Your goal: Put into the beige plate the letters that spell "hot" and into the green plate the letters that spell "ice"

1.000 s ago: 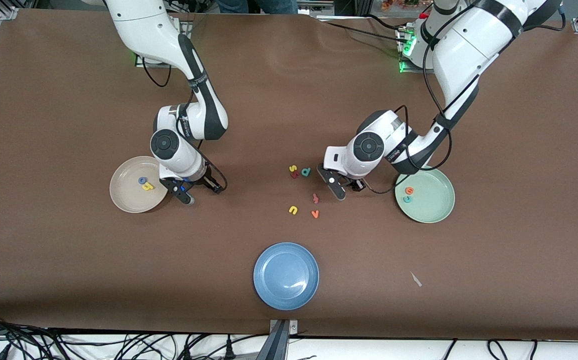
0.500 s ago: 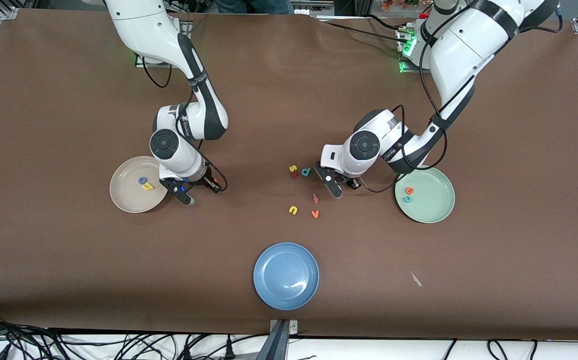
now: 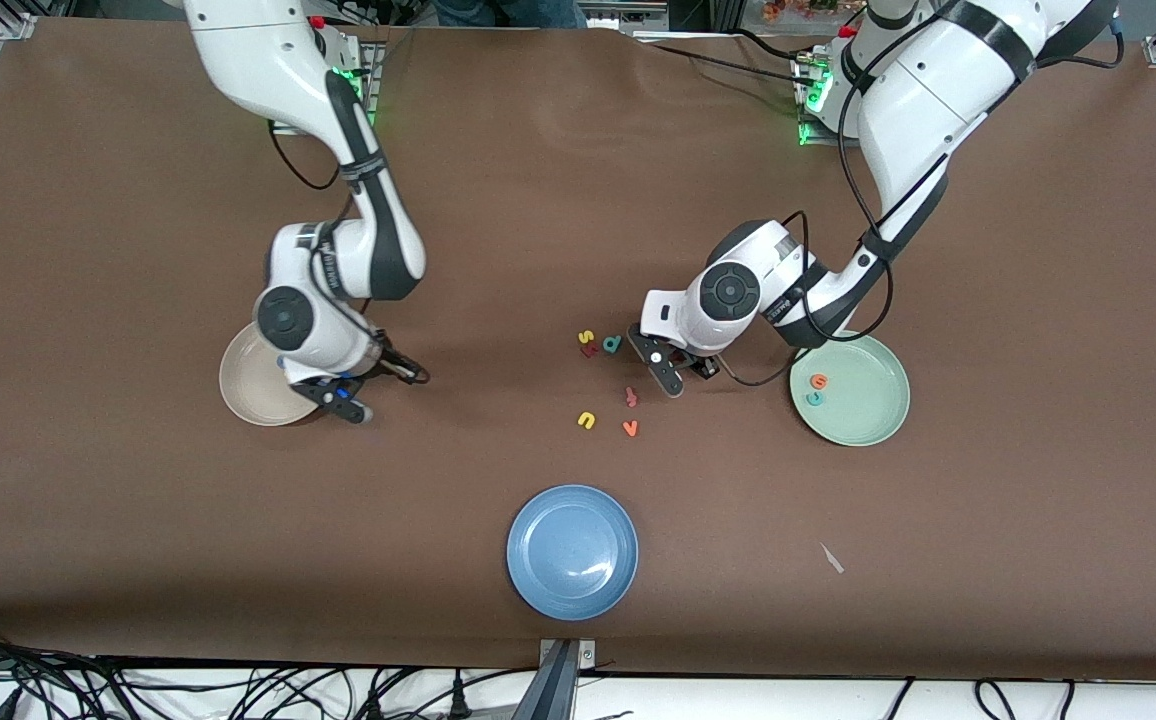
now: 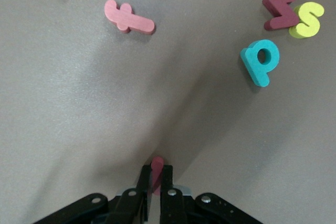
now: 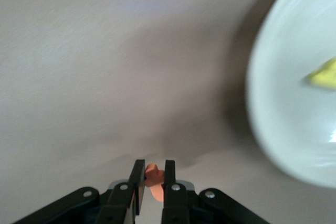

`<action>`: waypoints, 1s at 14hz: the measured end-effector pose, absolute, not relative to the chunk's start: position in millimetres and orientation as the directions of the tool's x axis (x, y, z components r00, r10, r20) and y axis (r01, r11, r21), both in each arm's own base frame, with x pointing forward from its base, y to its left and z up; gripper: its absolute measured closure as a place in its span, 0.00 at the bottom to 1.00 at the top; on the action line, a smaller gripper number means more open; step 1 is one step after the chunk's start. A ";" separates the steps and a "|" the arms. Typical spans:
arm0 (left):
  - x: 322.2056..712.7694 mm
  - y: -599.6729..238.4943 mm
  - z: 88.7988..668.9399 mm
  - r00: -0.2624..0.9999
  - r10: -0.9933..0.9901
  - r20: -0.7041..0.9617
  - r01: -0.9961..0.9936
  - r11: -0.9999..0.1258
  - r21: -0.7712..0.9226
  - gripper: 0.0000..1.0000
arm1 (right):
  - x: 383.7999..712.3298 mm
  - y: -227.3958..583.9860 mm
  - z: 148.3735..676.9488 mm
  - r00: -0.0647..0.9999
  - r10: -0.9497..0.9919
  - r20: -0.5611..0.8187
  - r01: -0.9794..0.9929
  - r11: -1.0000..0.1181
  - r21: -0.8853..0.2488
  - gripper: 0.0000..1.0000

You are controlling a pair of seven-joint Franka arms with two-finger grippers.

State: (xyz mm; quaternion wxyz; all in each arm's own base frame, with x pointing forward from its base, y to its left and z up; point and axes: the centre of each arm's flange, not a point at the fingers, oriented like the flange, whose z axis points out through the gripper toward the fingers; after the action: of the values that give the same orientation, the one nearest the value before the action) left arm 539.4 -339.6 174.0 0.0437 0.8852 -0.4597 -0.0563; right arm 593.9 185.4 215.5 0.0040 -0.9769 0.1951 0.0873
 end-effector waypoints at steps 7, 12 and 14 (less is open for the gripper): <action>592.5 -230.6 261.4 0.629 -0.750 -0.207 -0.759 -0.649 0.046 0.93 | 605.6 71.2 241.5 0.979 -0.057 -0.197 -0.058 -0.998 0.002 0.82; 618.8 -107.5 248.7 0.638 -0.737 -0.222 -0.737 -0.669 0.100 0.88 | 606.8 52.5 246.3 0.978 -0.083 -0.190 -0.082 -0.997 0.013 0.46; 617.2 -110.7 246.1 0.633 -0.741 -0.223 -0.740 -0.664 0.107 0.67 | 614.9 68.9 260.7 0.974 -0.115 -0.194 -0.116 -0.993 0.011 0.26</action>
State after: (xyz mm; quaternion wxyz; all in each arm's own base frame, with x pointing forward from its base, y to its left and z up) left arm 617.2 -110.7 246.1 0.0026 0.9036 -0.4099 -0.1246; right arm 614.9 68.9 260.7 0.0004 -0.9935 0.0581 0.0976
